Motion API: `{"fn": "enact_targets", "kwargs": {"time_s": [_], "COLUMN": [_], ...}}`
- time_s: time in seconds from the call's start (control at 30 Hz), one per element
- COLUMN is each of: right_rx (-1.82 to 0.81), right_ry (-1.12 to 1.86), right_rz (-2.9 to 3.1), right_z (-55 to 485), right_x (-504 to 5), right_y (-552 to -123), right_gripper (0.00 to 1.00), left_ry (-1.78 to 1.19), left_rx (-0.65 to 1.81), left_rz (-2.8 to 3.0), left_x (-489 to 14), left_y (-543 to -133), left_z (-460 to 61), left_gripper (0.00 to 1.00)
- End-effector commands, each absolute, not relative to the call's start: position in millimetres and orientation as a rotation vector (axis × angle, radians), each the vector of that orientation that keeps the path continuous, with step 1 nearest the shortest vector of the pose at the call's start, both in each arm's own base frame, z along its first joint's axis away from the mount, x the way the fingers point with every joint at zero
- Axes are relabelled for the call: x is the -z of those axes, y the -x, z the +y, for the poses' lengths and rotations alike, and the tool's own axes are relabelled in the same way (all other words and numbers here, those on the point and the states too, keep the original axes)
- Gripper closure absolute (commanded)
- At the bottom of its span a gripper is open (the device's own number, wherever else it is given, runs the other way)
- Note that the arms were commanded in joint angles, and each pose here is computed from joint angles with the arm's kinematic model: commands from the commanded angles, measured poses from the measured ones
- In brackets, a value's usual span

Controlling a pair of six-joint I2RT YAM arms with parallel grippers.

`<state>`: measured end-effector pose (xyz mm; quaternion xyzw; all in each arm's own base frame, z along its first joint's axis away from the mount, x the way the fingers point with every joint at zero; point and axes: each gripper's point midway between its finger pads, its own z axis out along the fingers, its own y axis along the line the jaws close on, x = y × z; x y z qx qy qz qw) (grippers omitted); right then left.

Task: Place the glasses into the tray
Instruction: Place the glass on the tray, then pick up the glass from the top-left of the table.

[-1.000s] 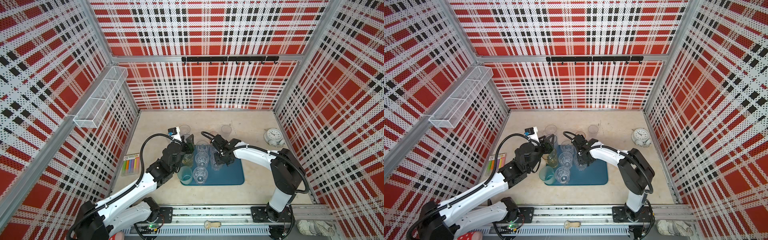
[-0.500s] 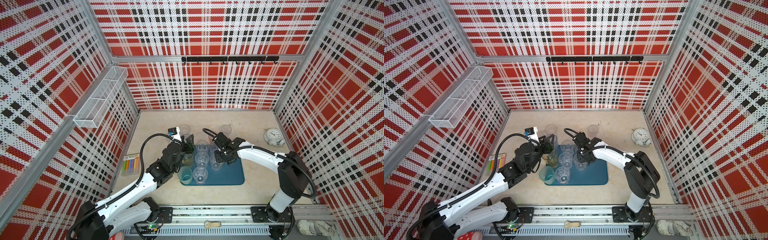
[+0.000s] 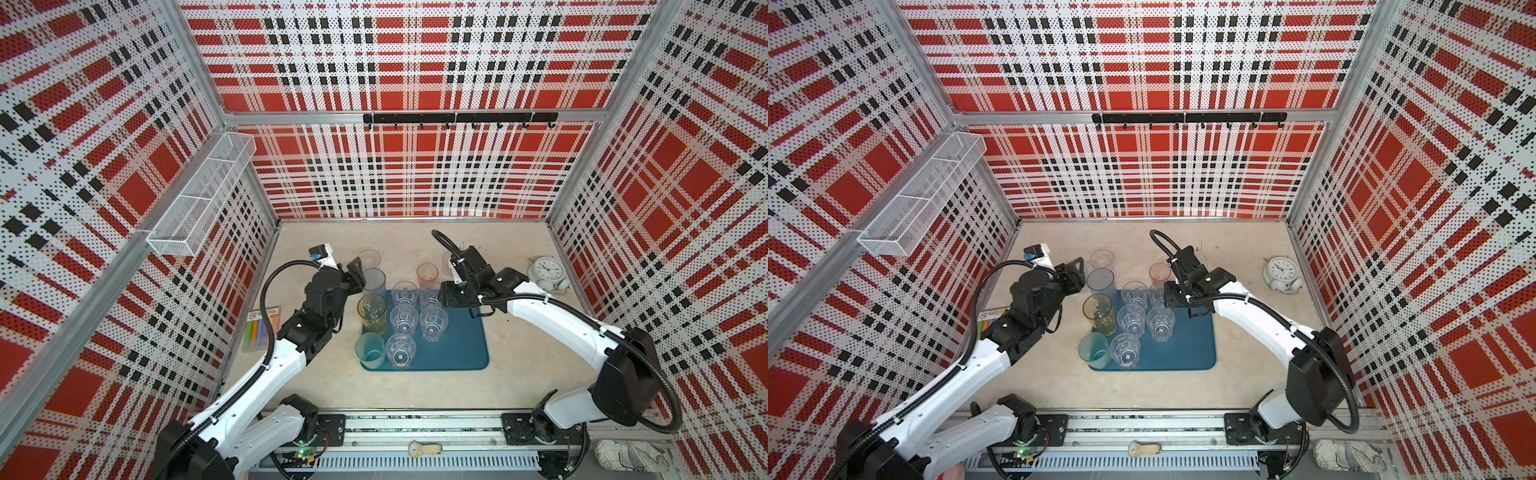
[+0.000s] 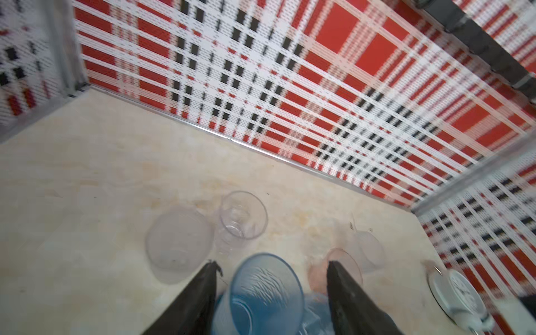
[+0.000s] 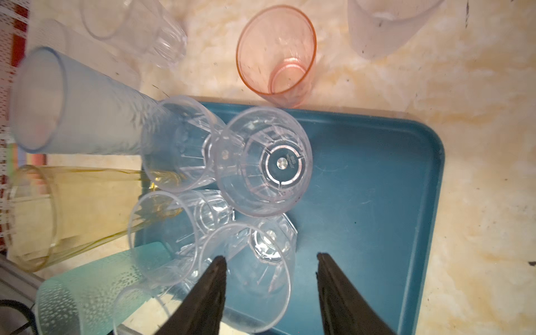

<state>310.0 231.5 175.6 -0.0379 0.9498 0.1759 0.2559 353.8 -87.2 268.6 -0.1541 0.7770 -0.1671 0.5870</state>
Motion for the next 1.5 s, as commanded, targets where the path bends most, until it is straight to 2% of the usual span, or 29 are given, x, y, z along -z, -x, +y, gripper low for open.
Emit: {"fn": "enact_targets", "kwargs": {"time_s": [0.0, 0.23, 0.63, 0.8, 1.13, 1.47], "right_rx": [-0.501, -0.483, -0.445, -0.423, -0.494, -0.477], "right_ry": [0.048, 0.020, 0.040, -0.031, -0.375, -0.382], "right_rz": [2.508, 2.502, 2.519, 2.493, 2.384, 2.429], "right_z": [228, 221, 226, 210, 149, 160], "right_x": [-189, -184, -171, -173, -166, -131], "right_y": [-317, -323, -339, -366, -432, -469], "right_gripper": [0.46, 0.45, 0.45, 0.45, 0.44, 0.45], "left_ry": [0.378, 0.454, 0.464, 0.440, 0.397, 0.382], "left_rx": [0.477, 0.442, 0.436, 0.420, 0.453, 0.431], "left_rz": [1.935, 2.070, 2.094, 2.094, 2.101, 2.077], "left_x": [-250, -205, -188, -185, -180, -185], "left_y": [-364, -371, -366, -363, -358, -349], "left_z": [-74, -47, -49, -54, -70, -74], "left_gripper": [0.37, 0.37, 0.37, 0.37, 0.37, 0.37]}}
